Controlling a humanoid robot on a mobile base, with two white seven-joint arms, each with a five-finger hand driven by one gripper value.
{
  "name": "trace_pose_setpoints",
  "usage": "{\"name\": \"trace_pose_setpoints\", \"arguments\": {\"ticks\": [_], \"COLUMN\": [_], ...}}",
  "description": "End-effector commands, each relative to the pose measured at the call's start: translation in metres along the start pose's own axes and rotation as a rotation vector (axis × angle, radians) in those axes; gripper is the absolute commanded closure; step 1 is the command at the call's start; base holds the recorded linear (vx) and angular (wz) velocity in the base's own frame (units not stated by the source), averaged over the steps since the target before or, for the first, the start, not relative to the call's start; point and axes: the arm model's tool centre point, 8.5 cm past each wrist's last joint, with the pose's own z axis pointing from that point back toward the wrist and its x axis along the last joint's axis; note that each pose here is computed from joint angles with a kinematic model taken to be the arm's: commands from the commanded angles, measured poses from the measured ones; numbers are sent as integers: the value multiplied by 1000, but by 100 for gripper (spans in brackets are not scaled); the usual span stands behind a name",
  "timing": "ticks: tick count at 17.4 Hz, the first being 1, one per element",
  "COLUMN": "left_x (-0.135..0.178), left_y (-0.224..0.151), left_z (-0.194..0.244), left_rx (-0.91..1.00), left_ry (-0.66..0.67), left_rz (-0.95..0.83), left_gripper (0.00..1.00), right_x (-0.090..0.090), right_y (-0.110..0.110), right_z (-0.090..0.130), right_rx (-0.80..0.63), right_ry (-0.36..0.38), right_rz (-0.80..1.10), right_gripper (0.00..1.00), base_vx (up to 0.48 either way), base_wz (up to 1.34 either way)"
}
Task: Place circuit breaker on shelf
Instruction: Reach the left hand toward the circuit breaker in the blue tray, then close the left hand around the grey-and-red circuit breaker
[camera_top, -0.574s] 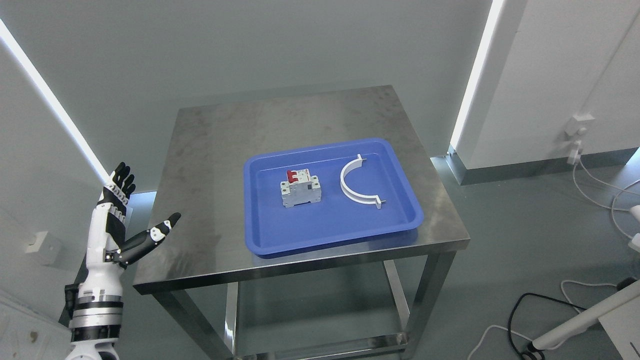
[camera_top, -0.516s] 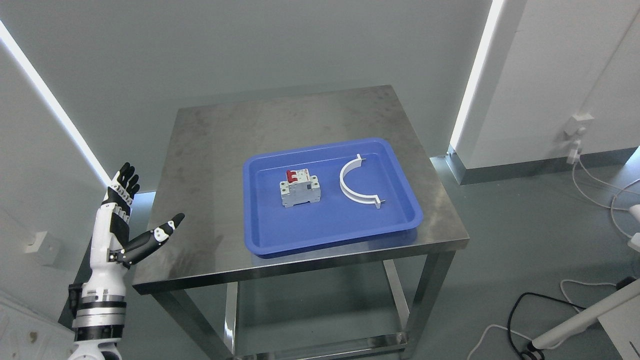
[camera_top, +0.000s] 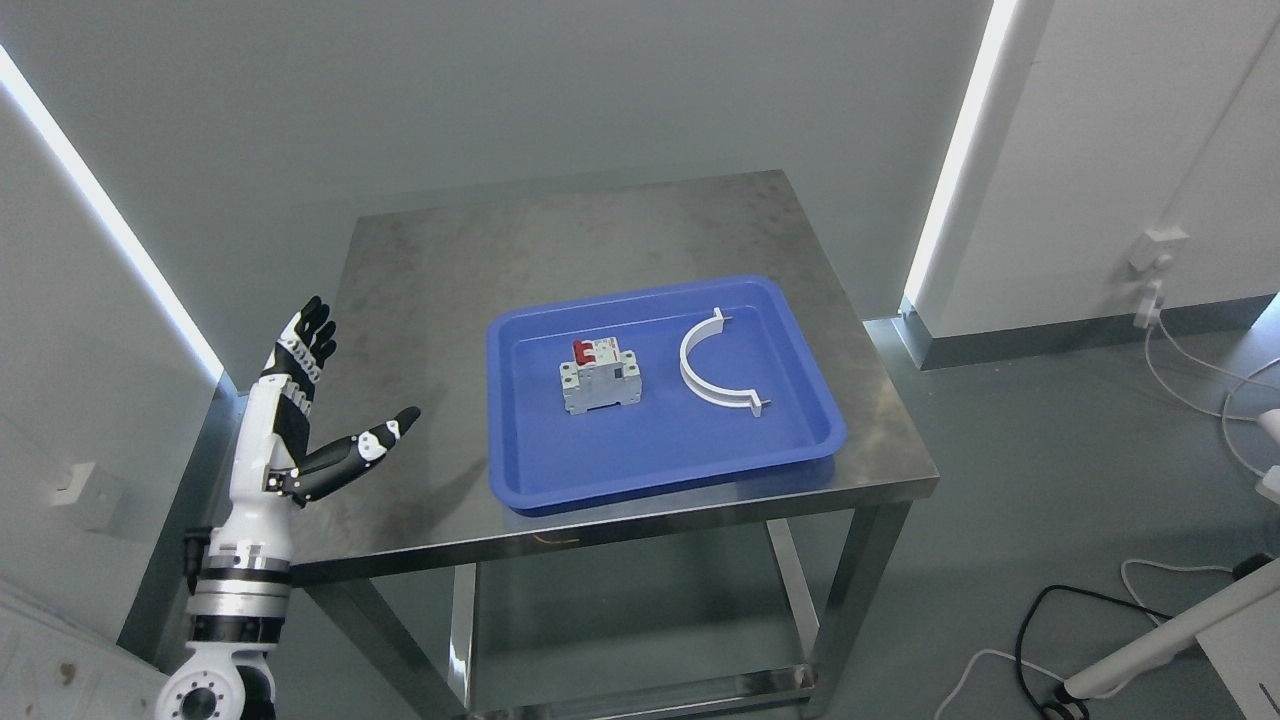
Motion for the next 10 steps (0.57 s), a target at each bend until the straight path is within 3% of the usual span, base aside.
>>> {"name": "trace_pose_setpoints", "arguments": {"ticks": [1, 6, 10], "left_x": [34, 43, 16], "left_y": [-78, -128, -155], "left_z": [-57, -97, -103], "left_rx": [-349, -573, -681], "left_ry": [-62, -59, 35], "left_rz": [-127, -326, -449], "left_gripper": [0, 2, 4], "right_x": [0, 1, 1], "right_y": [-11, -11, -11], "right_z": [0, 0, 0], "right_rx": [-16, -15, -15], "right_ry": [0, -2, -2], "right_rz": [2, 2, 2], "right_gripper": [0, 0, 0], "base_vx": [0, 0, 0], "base_wz": [0, 0, 0]}}
